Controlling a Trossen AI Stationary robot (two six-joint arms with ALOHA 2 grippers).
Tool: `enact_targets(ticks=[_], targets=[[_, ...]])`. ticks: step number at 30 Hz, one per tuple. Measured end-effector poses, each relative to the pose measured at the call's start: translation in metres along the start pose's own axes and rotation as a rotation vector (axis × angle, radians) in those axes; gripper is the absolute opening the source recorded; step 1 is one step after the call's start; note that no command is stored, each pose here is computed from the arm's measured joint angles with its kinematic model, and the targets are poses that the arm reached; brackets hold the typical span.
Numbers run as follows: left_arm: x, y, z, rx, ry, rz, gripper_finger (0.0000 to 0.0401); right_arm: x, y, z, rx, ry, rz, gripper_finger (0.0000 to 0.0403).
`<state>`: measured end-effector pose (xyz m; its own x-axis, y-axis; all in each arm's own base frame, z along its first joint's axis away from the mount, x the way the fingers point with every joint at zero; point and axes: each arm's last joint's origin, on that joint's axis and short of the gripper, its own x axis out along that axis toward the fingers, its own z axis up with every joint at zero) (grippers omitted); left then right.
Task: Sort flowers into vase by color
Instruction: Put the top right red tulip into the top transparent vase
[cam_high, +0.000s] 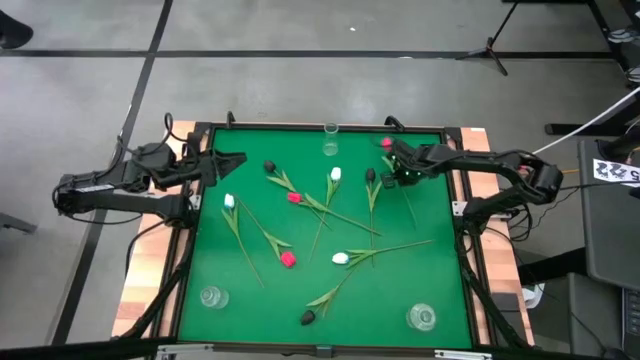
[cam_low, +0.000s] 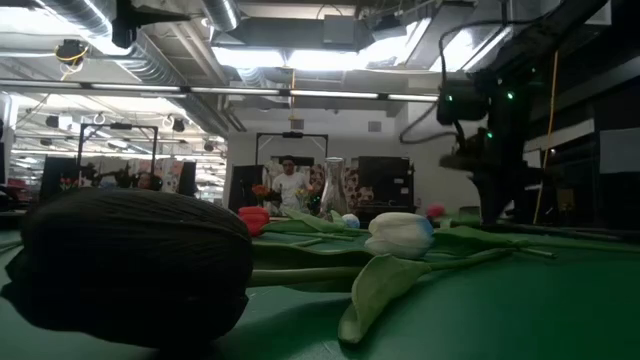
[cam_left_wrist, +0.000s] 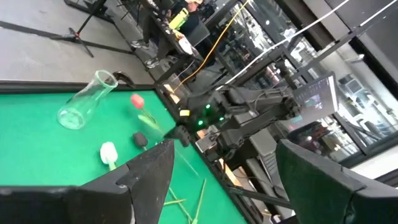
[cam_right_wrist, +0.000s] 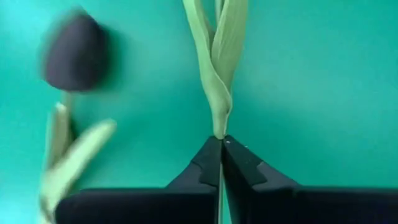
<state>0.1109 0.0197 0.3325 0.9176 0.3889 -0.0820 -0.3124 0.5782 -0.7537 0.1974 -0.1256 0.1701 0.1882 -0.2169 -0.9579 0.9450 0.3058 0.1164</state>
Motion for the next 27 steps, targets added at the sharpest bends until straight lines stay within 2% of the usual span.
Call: enact_targets(ticks=[10, 15, 18, 21, 24, 27], targets=[[0.000, 0.003, -0.003, 0.013, 0.027, 0.033, 0.0273, -0.055, 0.014, 0.029, -0.098, -0.285, 0.033, 0.0002], [0.000, 0.003, -0.003, 0.013, 0.027, 0.033, 0.0273, -0.090, 0.035, 0.046, -0.188, -0.614, 0.117, 0.0002], [0.000, 0.003, -0.003, 0.029, 0.028, 0.033, 0.0273, -0.114, 0.056, 0.057, -0.308, -0.874, 0.218, 0.0002], [0.000, 0.004, -0.003, 0.040, 0.026, 0.038, 0.0273, -0.133, 0.071, 0.065, -0.381, -1.130, 0.259, 0.0001], [0.000, 0.005, -0.003, 0.043, 0.016, 0.056, 0.0273, -0.141, 0.076, 0.073, -0.370, -1.287, 0.266, 0.0001], [0.000, 0.006, -0.004, 0.051, 0.018, 0.081, 0.0273, -0.137, 0.078, 0.085, -0.381, -1.365, 0.279, 0.0001]])
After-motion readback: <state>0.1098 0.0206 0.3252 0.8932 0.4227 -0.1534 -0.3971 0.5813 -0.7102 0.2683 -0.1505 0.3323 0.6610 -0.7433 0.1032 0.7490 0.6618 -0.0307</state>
